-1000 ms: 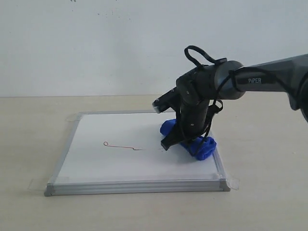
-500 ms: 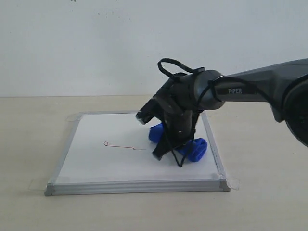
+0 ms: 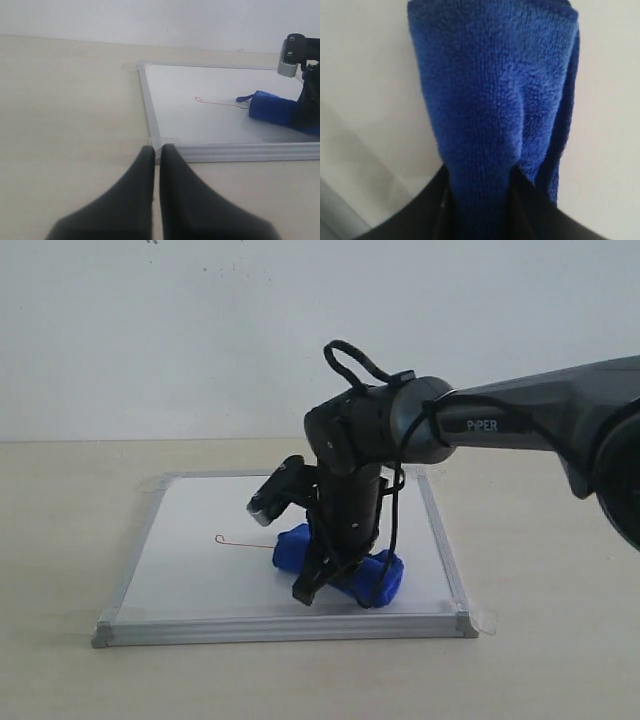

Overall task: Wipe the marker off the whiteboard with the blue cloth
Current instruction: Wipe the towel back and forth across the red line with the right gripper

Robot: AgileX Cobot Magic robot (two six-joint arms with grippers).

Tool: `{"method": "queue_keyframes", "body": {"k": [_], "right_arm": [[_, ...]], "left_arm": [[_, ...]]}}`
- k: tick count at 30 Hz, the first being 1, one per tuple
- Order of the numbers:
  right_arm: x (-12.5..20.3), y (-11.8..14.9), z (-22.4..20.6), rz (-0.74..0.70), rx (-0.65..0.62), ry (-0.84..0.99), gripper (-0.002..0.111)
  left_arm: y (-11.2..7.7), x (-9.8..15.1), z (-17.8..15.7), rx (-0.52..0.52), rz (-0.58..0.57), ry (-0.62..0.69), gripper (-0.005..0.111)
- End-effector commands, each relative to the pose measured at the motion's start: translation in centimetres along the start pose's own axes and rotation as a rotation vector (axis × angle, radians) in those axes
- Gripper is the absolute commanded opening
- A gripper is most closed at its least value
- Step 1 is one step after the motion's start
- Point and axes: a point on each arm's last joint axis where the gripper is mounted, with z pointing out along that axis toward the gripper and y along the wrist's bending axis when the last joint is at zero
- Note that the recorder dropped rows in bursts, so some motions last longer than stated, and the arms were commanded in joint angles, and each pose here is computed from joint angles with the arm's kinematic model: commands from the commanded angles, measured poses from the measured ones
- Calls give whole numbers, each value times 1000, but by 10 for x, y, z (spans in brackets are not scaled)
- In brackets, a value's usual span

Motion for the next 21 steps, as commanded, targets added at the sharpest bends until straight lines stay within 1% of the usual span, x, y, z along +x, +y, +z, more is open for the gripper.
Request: {"method": "queue_keyframes", "body": {"k": [1, 4, 5, 7, 9, 11, 13, 14, 15, 16, 18, 19, 21], "right_arm": [[5, 4, 25, 89, 48, 46, 0], [16, -32, 22, 148, 295, 78, 0], [19, -40, 21, 179, 341, 83, 0], [27, -56, 20, 224, 391, 91, 0], [29, -58, 21, 269, 373, 80, 0], [26, -51, 24, 278, 329, 73, 0], [18, -32, 29, 219, 258, 76, 0], [9, -10, 32, 148, 185, 67, 0], [4, 3, 33, 119, 139, 59, 0], [-4, 28, 31, 80, 44, 39, 0], [-16, 53, 18, -25, -21, 17, 0], [-20, 53, 15, -30, -14, 8, 0], [-24, 36, 8, 8, 9, -21, 0]], "left_arm": [[0, 1, 0, 1, -2, -3, 4], [0, 1, 0, 1, -2, -3, 4], [0, 1, 0, 1, -2, -3, 4], [0, 1, 0, 1, -2, -3, 4], [0, 1, 0, 1, -2, -3, 4], [0, 1, 0, 1, -2, -3, 4], [0, 1, 0, 1, -2, -3, 4], [0, 1, 0, 1, -2, -3, 4], [0, 1, 0, 1, -2, -3, 4], [0, 1, 0, 1, -2, -3, 4], [0, 1, 0, 1, -2, -3, 4], [0, 1, 0, 1, -2, -3, 4], [0, 1, 0, 1, -2, -3, 4]]}}
